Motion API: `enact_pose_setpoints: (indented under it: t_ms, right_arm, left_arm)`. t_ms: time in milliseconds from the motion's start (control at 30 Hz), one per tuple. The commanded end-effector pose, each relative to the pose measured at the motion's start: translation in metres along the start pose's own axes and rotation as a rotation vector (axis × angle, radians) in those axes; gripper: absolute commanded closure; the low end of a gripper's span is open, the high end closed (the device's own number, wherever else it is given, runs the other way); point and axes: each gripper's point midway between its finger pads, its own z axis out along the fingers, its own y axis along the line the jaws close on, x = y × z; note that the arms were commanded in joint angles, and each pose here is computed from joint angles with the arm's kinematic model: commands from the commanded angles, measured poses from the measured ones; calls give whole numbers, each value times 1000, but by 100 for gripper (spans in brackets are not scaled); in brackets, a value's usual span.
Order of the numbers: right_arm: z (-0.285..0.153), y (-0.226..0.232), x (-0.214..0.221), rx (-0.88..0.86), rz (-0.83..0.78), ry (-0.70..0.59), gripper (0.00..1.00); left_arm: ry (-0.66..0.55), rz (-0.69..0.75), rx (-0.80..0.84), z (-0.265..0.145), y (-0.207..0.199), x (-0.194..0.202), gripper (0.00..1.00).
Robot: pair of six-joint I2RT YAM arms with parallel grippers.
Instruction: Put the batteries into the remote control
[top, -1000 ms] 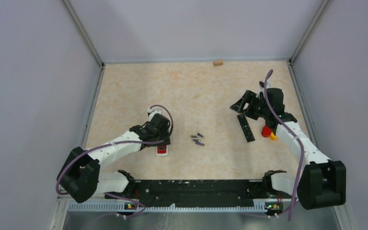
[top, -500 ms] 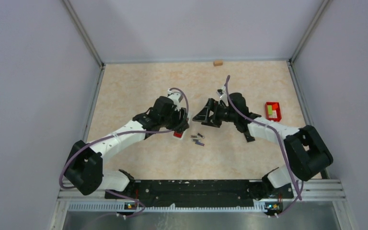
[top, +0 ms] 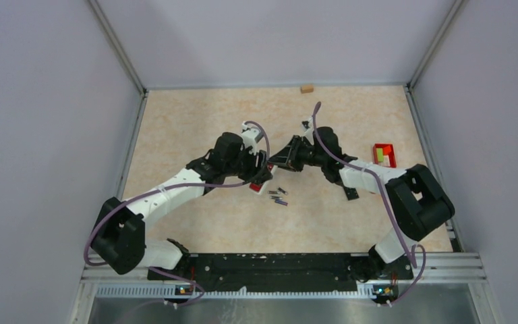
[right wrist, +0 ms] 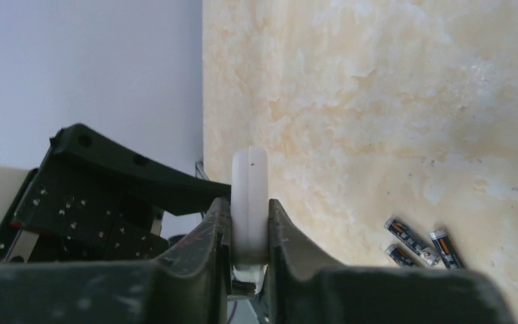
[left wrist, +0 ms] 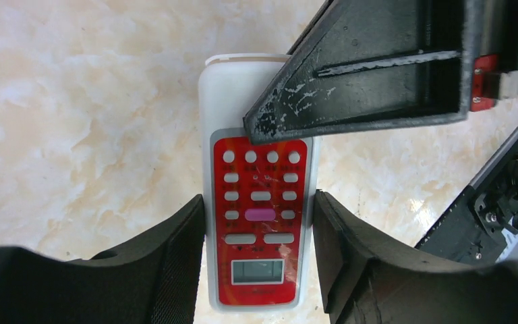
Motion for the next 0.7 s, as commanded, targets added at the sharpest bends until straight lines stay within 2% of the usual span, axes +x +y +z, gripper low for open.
enact_pose_setpoints:
  t_ms: [0,33,100,167,267,400,467,533,667]
  right_arm:
    - [0,27,-14,-79,26,-85,96]
    - [-1,28,-16,-75,32,-98,99]
    - [-5,29,-21,-54,46,-123,100]
    - [-8,28,-26,-10,66,-149,100]
    - [-14,24,-36,94,106,-190,100]
    - [-33,17,-52,272,204,-272,100]
    - [-44,20,-61,344,246,-321,100]
    - [-54,23,-67,390,292,-356,100]
    - [-65,30,-72,410,409,-410,100]
  left_arm:
    - [-134,100,58,-10,-16,-41,55]
    - [-148,123,55,-11,-16,-45,46]
    - [-186,156,28,-16,-13,-56,25]
    - [-233,201,-1,-21,-10,-69,13]
    - [-297,285,-34,-30,-9,-87,8]
    - [-364,429,-44,-45,-14,-107,8]
    - [-375,534,-12,-50,-21,-109,9]
    - [-468,625,31,-59,-37,-124,9]
    - [-513,803,137,-67,-64,-121,9]
